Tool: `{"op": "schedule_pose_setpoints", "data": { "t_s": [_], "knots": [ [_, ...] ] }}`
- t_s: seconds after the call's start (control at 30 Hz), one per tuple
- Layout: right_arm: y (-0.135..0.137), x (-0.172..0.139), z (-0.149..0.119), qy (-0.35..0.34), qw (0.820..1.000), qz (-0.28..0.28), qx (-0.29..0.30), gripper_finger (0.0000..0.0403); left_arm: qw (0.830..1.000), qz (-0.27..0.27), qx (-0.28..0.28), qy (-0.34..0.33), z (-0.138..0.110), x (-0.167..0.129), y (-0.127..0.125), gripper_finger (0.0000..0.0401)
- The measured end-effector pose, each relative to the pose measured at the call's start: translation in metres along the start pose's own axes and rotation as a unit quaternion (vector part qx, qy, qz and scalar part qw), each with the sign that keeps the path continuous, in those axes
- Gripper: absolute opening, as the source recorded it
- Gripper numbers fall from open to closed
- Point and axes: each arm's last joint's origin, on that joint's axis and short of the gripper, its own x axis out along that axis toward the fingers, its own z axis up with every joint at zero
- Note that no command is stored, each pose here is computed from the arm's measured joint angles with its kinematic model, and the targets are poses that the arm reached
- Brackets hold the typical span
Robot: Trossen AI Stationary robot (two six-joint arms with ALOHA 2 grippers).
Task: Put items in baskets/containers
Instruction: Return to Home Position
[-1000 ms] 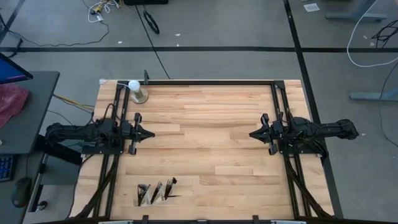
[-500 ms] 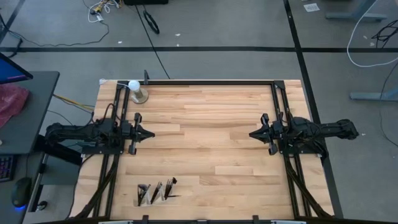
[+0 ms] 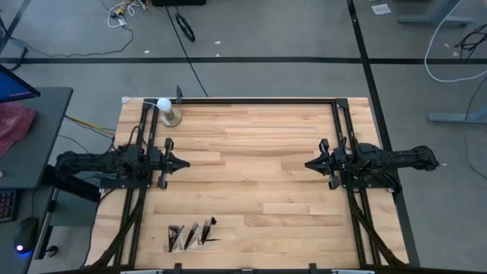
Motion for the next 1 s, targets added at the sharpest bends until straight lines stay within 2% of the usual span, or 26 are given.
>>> {"op": "schedule_pose_setpoints", "data": {
  "t_s": [1.0],
  "knots": [
    [0.0000,0.0000,0.0000,0.000,1.000,0.000,0.000,0.0028,1.000,-0.002,-0.013,-0.016,0.0029,0.0002,-0.0001,0.0007]
  ]
}}
